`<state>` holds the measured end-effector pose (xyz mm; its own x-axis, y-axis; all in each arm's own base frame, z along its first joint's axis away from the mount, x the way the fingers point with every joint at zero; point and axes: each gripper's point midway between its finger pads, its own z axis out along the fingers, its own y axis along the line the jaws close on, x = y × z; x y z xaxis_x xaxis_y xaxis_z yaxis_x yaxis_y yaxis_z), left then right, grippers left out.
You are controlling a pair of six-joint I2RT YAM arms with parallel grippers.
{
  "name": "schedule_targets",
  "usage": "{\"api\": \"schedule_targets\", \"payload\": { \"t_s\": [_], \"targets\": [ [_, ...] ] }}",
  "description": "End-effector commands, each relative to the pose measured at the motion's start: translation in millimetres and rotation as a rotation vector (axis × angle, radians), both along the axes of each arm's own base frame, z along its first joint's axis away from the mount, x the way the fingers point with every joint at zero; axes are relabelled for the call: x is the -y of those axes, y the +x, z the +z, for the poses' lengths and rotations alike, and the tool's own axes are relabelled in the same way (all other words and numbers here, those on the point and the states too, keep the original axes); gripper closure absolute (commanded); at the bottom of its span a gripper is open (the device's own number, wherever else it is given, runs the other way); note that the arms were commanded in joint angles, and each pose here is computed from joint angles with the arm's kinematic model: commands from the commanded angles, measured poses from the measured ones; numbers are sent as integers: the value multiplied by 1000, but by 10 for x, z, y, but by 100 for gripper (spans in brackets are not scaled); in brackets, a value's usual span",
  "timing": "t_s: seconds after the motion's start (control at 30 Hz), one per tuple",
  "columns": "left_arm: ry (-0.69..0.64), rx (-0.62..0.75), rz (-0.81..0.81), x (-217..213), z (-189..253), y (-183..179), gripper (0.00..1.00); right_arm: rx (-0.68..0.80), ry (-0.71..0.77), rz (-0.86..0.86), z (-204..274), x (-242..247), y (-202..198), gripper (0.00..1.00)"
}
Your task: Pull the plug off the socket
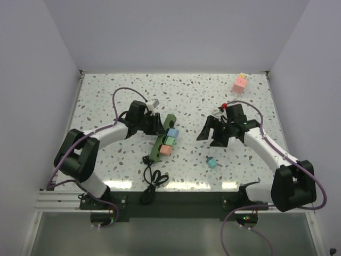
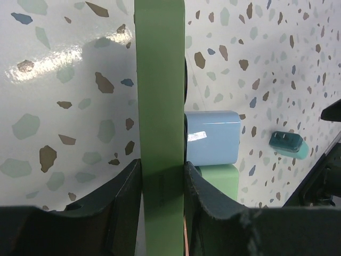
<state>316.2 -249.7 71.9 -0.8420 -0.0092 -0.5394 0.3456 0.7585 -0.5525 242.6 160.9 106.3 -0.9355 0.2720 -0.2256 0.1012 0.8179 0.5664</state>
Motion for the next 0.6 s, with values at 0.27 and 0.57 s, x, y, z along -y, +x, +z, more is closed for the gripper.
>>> {"api": "schedule_targets", "payload": {
  "t_s": [0.27, 0.57],
  "targets": [
    [-146, 116, -68, 361, 555, 43, 100, 106, 273, 53, 284, -906, 582, 21],
    [-172, 124, -64, 461, 639, -5, 100, 40, 284, 98, 29, -1298, 607, 42]
  ]
}}
